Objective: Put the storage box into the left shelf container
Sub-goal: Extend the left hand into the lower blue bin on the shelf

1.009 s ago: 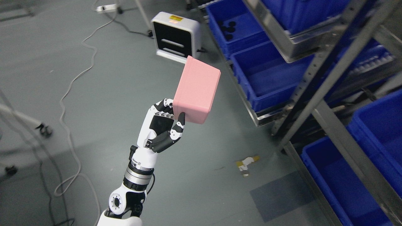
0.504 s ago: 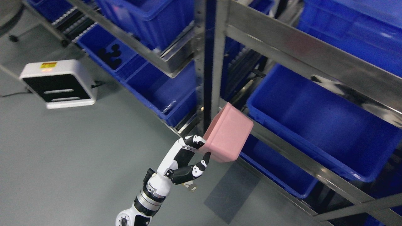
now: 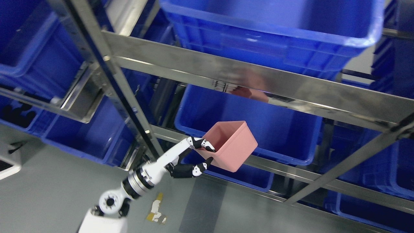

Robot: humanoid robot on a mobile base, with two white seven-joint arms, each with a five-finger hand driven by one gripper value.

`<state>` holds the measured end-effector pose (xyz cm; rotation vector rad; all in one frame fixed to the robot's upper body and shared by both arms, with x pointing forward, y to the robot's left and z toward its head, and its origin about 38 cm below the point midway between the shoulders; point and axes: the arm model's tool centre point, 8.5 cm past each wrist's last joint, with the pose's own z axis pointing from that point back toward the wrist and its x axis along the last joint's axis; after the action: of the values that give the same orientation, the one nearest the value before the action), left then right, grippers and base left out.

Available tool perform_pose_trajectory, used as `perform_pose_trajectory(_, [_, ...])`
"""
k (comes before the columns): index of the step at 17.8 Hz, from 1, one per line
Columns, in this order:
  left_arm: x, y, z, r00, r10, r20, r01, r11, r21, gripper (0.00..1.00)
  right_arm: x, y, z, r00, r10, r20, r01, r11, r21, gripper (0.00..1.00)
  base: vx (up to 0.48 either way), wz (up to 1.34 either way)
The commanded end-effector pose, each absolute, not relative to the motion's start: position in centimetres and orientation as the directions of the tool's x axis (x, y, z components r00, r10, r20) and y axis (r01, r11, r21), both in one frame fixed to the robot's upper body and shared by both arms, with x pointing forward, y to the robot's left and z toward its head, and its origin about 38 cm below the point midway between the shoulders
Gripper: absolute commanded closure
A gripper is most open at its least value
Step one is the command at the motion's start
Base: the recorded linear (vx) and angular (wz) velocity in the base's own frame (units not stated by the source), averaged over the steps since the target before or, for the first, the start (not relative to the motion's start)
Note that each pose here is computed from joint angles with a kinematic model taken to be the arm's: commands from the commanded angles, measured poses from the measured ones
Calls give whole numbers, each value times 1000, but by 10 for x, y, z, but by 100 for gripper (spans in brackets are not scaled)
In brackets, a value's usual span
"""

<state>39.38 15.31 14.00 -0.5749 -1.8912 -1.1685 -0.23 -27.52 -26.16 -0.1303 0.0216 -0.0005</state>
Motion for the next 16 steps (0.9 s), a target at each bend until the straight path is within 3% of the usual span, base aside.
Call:
perform_pose_trajectory(1, [471, 195, 168, -606, -389, 694, 639, 282, 716, 95, -2, -287, -261, 1000, -4, -13, 2, 989, -147, 0, 55, -421])
perform_pose_trajectory(6, [497, 119, 169, -669, -474, 573, 605, 100, 790, 93, -2, -287, -261, 1000, -4, -13, 2, 989, -147, 0, 47, -234])
perform_pose_trajectory(10, [507, 108, 152, -670, -564, 482, 613, -55, 788, 93, -2, -287, -261, 1000, -4, -13, 2, 989, -147, 0, 14, -76])
perform_pose_trajectory(13, [512, 99, 145, -669, -569, 478, 597, -29, 801, 90, -2, -287, -261, 1000, -4, -13, 2, 989, -147, 0, -2, 5])
perform_pose_trajectory(14, [513, 99, 146, -667, -566, 485, 591, -6, 807, 82, -2, -287, -261, 1000, -4, -13, 2, 989, -147, 0, 0, 0])
perform_pose_trajectory(16, [518, 98, 157, -670, -561, 486, 526, 102, 844, 34, -2, -287, -261, 1000, -4, -13, 2, 989, -147, 0, 0, 0])
